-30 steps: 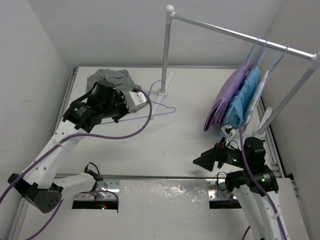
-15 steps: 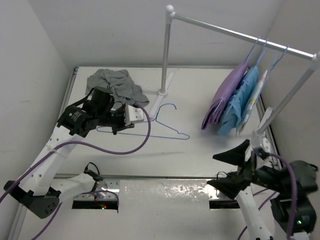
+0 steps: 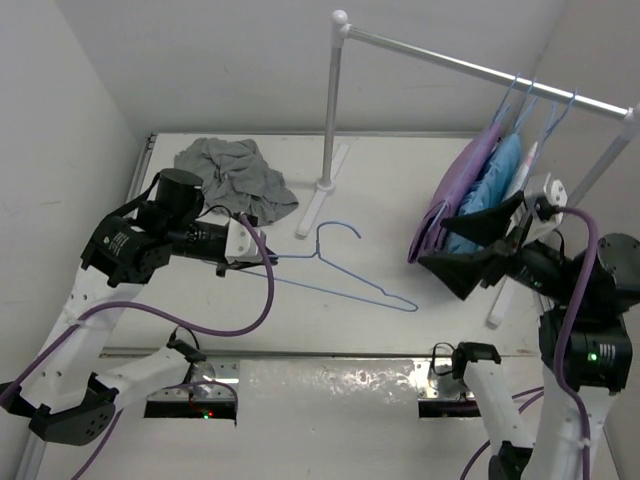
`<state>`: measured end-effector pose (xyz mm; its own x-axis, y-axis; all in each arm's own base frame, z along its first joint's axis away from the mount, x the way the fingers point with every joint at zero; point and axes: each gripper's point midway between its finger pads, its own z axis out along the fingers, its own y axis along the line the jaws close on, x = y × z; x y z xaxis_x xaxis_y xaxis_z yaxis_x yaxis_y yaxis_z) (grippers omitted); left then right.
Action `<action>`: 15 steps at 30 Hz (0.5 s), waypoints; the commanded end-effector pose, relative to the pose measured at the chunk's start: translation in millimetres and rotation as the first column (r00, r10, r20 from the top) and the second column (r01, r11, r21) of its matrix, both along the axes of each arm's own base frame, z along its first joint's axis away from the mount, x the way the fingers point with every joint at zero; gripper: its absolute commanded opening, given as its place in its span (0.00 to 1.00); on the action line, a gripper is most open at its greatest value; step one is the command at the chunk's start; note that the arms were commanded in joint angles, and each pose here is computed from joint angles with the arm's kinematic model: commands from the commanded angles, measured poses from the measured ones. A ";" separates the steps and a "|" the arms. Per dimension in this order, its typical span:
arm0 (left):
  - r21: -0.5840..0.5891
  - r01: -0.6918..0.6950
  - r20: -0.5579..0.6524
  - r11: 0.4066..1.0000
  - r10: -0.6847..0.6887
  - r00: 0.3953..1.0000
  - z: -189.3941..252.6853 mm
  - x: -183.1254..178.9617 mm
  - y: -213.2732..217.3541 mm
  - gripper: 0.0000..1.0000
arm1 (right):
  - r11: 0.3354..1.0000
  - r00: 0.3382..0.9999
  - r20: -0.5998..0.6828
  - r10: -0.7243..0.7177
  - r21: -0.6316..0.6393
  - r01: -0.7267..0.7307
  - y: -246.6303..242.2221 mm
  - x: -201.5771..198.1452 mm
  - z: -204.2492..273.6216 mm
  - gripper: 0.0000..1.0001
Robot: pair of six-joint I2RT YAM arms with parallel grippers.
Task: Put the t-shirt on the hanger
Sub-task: Move the T-shirt to the center of the board.
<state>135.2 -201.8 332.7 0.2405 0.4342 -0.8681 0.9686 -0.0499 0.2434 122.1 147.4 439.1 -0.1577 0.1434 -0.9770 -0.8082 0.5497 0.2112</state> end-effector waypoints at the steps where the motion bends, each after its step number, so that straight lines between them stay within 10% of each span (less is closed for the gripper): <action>1: -0.066 0.073 0.042 0.995 -0.071 0.997 26.5 -8.8 -7.6 0.00 | 0.999 0.985 0.169 0.031 0.022 -0.036 2.0 4.0 43.8 0.86; 15: -0.111 -0.028 0.071 0.993 0.036 0.997 60.0 31.1 -21.2 0.00 | 0.994 0.982 0.168 0.084 0.062 -0.095 -1.1 67.4 65.7 0.91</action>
